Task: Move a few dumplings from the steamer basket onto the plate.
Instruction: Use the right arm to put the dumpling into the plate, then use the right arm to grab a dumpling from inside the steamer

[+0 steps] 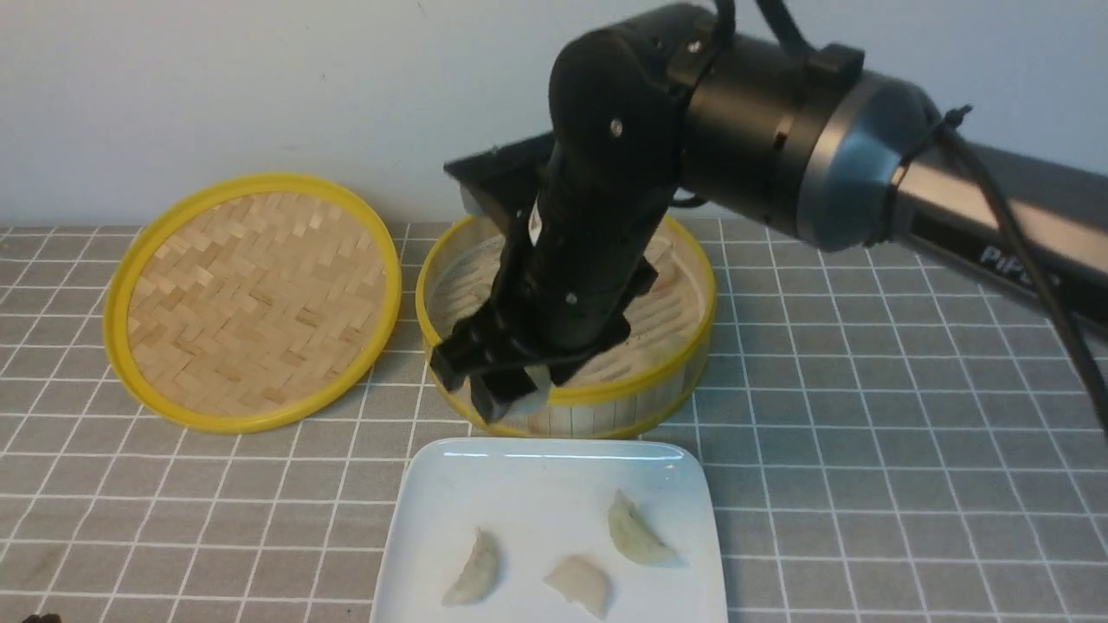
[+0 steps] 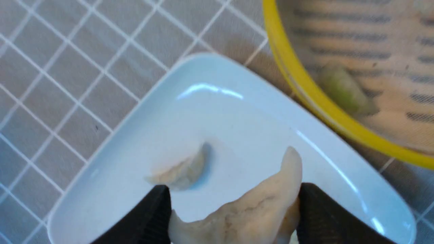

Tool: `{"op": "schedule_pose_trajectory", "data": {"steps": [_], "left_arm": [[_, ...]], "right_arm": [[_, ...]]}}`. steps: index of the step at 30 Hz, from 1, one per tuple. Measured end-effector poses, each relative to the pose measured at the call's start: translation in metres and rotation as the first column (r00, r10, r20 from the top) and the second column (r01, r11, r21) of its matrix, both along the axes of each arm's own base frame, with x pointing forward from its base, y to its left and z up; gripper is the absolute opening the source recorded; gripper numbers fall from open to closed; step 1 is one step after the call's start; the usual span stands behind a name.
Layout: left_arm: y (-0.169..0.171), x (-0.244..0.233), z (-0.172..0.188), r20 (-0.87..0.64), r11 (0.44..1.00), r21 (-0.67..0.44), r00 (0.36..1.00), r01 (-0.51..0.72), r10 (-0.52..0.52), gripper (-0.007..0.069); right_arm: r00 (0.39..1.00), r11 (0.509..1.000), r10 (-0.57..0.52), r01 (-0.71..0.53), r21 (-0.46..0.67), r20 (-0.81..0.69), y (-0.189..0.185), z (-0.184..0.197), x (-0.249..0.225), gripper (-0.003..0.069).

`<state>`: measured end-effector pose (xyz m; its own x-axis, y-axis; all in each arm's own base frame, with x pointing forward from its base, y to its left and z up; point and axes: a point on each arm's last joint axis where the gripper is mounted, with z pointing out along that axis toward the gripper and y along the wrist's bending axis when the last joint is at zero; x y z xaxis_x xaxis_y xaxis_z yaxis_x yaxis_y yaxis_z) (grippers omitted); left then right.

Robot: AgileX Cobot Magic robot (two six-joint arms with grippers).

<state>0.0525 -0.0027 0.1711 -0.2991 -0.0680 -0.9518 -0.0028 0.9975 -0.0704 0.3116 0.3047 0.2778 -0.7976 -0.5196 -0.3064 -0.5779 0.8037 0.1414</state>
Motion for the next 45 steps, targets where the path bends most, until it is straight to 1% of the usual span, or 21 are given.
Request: {"op": "schedule_pose_trajectory", "data": {"steps": [3,7,9,13,17,18,20,23,24,25,26,28,30,32,33,35,38,40,41,44,45], "left_arm": [[0.000,0.000,0.000,0.000,1.000,0.000,1.000,0.000,0.000,-0.0005],[0.000,0.000,0.000,0.000,1.000,0.000,1.000,0.000,0.000,-0.0005],[0.000,0.000,0.000,0.000,1.000,0.000,1.000,0.000,0.000,-0.0005],[0.000,0.000,0.000,0.000,1.000,0.000,1.000,0.000,0.000,-0.0005],[0.000,0.000,0.000,0.000,1.000,0.000,1.000,0.000,0.000,-0.0005],[0.000,0.000,0.000,0.000,1.000,0.000,1.000,0.000,0.000,-0.0005],[0.000,0.000,0.000,0.000,1.000,0.000,1.000,0.000,0.000,-0.0005],[0.000,0.000,0.000,0.000,1.000,0.000,1.000,0.000,0.000,-0.0005],[0.000,0.000,0.000,0.000,1.000,0.000,1.000,0.000,0.000,-0.0005],[0.000,0.000,0.000,0.000,1.000,0.000,1.000,0.000,0.000,-0.0005],[0.000,0.000,0.000,0.000,1.000,0.000,1.000,0.000,0.000,-0.0005],[0.000,0.000,0.000,0.000,1.000,0.000,1.000,0.000,0.000,-0.0005],[0.000,0.000,0.000,0.000,1.000,0.000,1.000,0.000,0.000,-0.0005],[0.000,0.000,0.000,0.000,1.000,0.000,1.000,0.000,0.000,-0.0005],[0.000,0.000,0.000,0.000,1.000,0.000,1.000,0.000,0.000,-0.0005],[0.000,0.000,0.000,0.000,1.000,0.000,1.000,0.000,0.000,-0.0005],[0.000,0.000,0.000,0.000,1.000,0.000,1.000,0.000,0.000,-0.0005],[0.000,0.000,0.000,0.000,1.000,0.000,1.000,0.000,0.000,-0.0005],[0.000,0.000,0.000,0.000,1.000,0.000,1.000,0.000,0.000,-0.0005],[0.000,0.000,0.000,0.000,1.000,0.000,1.000,0.000,0.000,-0.0005],[0.000,0.000,0.000,0.000,1.000,0.000,1.000,0.000,0.000,-0.0005]], "right_arm": [[0.998,0.999,0.006,-0.009,-0.053,-0.059,0.000,-0.027,-0.001,0.0427],[0.996,0.996,0.006,-0.014,-0.085,-0.092,0.004,-0.049,0.003,0.0427],[0.992,0.994,0.001,-0.015,-0.109,-0.126,0.007,-0.070,0.006,0.0427],[0.989,0.993,-0.003,-0.015,-0.117,-0.149,0.010,-0.081,0.007,0.0442],[0.992,0.995,0.001,-0.013,-0.099,-0.124,0.012,-0.074,0.011,0.0512],[0.993,0.995,0.001,-0.013,-0.097,-0.121,0.013,-0.073,0.011,0.0516],[0.998,0.998,0.007,-0.011,-0.062,-0.069,0.017,-0.056,0.017,0.0550],[1.000,1.000,0.009,-0.009,-0.015,-0.011,0.022,-0.035,0.023,0.0570],[1.000,1.000,0.012,-0.012,-0.009,0.026,0.023,-0.027,0.026,0.0573],[0.999,1.000,0.013,-0.013,-0.012,0.029,0.023,-0.027,0.026,0.0573],[0.997,1.000,0.011,-0.009,-0.021,0.082,0.022,-0.017,0.031,0.0575],[0.989,0.999,-0.027,0.032,-0.031,0.145,0.017,-0.006,0.039,0.0577],[0.974,0.995,-0.097,0.101,-0.011,0.204,0.008,0.004,0.053,0.0578],[0.949,0.984,-0.177,0.173,0.040,0.261,-0.006,0.010,0.071,0.0578],[0.942,0.980,-0.198,0.191,0.050,0.270,-0.010,0.010,0.076,0.0578],[0.908,0.961,-0.274,0.248,0.123,0.316,-0.023,0.008,0.098,0.0578],[0.885,0.945,-0.325,0.286,0.162,0.334,-0.032,-0.005,0.117,0.0578],[0.880,0.941,-0.334,0.291,0.171,0.336,-0.033,-0.011,0.122,0.0578],[0.883,0.940,-0.336,0.292,0.175,0.329,-0.031,-0.026,0.128,0.0578],[0.889,0.940,-0.335,0.295,0.170,0.312,-0.027,-0.042,0.132,0.0578],[0.895,0.942,-0.331,0.296,0.157,0.299,-0.025,-0.055,0.134,0.0578]]}}
